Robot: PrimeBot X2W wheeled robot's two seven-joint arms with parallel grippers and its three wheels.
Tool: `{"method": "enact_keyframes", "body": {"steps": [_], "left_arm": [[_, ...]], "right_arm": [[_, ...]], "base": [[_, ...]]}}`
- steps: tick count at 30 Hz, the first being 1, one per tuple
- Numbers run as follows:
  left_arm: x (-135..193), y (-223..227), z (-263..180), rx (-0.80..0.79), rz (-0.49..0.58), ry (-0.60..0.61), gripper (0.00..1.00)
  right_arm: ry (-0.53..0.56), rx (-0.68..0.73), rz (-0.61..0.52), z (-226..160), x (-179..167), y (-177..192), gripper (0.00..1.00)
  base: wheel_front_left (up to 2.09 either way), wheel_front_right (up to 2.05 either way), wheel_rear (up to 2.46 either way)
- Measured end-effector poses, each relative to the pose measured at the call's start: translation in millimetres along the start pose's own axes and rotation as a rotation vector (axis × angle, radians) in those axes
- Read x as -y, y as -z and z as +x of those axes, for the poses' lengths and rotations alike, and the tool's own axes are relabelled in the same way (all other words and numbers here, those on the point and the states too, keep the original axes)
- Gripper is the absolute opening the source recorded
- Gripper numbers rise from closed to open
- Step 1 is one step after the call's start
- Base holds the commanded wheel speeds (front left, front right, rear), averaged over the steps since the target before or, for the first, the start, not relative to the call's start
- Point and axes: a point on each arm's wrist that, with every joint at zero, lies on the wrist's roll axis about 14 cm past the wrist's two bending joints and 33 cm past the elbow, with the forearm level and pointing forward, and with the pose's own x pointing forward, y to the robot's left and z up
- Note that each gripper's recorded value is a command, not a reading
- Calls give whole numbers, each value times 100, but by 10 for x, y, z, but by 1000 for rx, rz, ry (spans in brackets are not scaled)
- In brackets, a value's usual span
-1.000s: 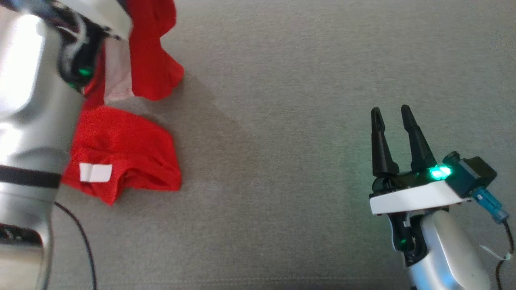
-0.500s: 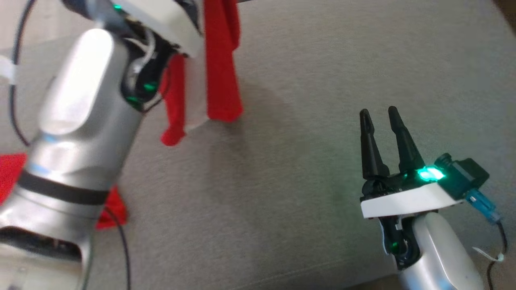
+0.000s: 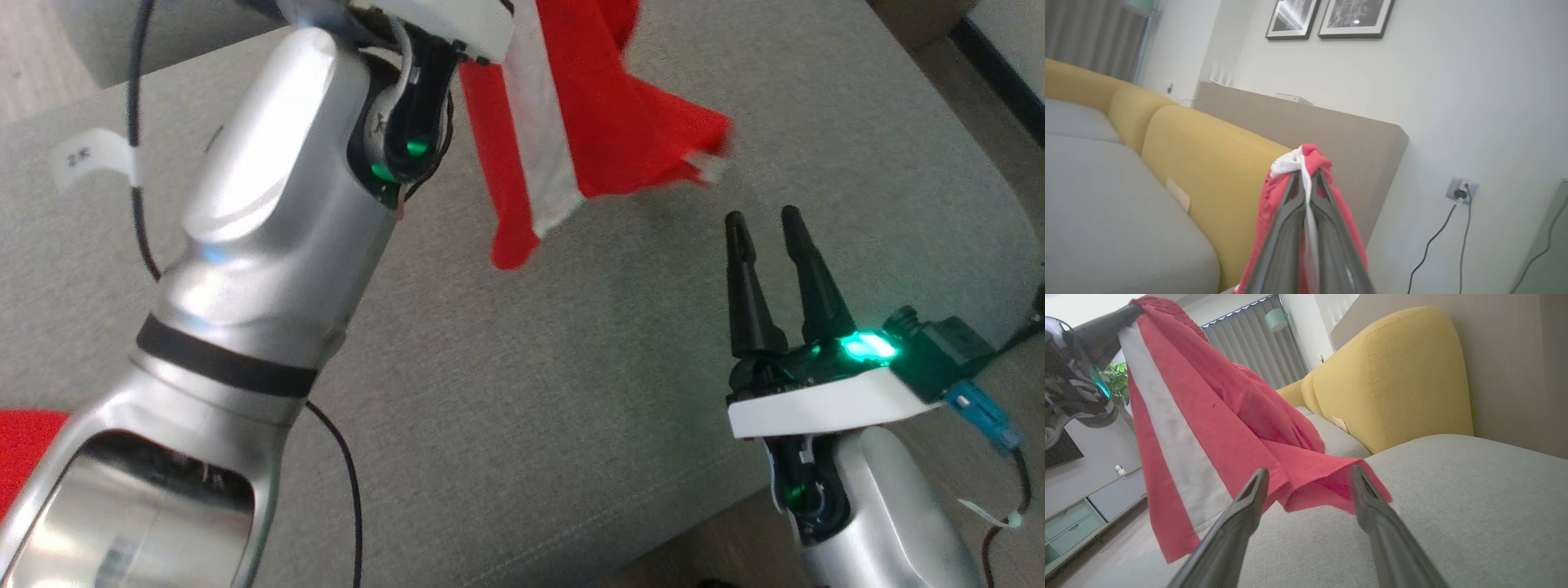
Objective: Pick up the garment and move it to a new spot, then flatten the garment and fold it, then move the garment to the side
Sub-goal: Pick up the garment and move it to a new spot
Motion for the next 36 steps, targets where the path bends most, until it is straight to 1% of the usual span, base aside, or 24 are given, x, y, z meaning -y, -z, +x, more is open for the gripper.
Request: {"method": "enact_keyframes", "body": {"steps": [2, 3, 6, 8, 10, 12, 16, 17, 18, 20, 23, 26, 29, 30, 32, 36], "left_arm": [[-154, 82, -61, -20, 9, -49, 0], [-154, 82, -61, -20, 9, -49, 0], [-511, 360, -298, -96, 20, -147, 0], [-829, 621, -583, -175, 27, -238, 0], [-1170, 857, -943, -259, 60, -331, 0], [-1463, 999, -1290, -319, 79, -419, 0], [-1829, 1087, -1781, -382, 119, -548, 0], [-1879, 1088, -1860, -389, 125, -569, 47], [-1916, 1073, -1916, -389, 130, -588, 100], [-1978, 1011, -1993, -377, 134, -620, 100], [-2057, 790, -2018, -315, 138, -665, 100], [-2039, 522, -2003, -239, 158, -665, 100], [-1955, 254, -2026, -167, 192, -645, 100], [-1898, 82, -2097, -124, 217, -635, 100], [-1827, -79, -2214, -83, 250, -629, 100], [-1637, -223, -2574, -70, 328, -625, 100]], "right_arm": [[-5, -3, 3, 28, -14, 17, 100], [-5, -3, 3, 28, -14, 17, 100], [-20, -12, 9, 82, -57, 66, 100], [-28, -21, 12, 121, -82, 109, 100], [-40, -35, 8, 158, -114, 165, 100], [-53, -48, 8, 195, -150, 222, 100], [-85, -73, 4, 258, -246, 335, 100], [-92, -79, 4, 270, -267, 359, 100], [-99, -84, 3, 279, -288, 382, 100], [-111, -91, 5, 296, -327, 413, 100], [-133, -96, 1, 310, -395, 436, 100], [-157, -93, 1, 321, -475, 432, 100], [-184, -93, -8, 319, -563, 431, 100], [-201, -92, -12, 314, -617, 429, 100], [-211, -99, -18, 285, -652, 452, 100], [-224, -138, -29, 159, -687, 568, 100]], "base": [[0, 0, 0], [0, 0, 0], [0, 0, 0], [0, 0, 0], [0, 0, 0], [0, 0, 0], [0, 0, 0], [0, 0, 0], [0, 0, 0], [0, 0, 0], [0, 0, 0], [0, 0, 0], [0, 0, 0], [0, 0, 0], [0, 0, 0], [0, 0, 0]]}}
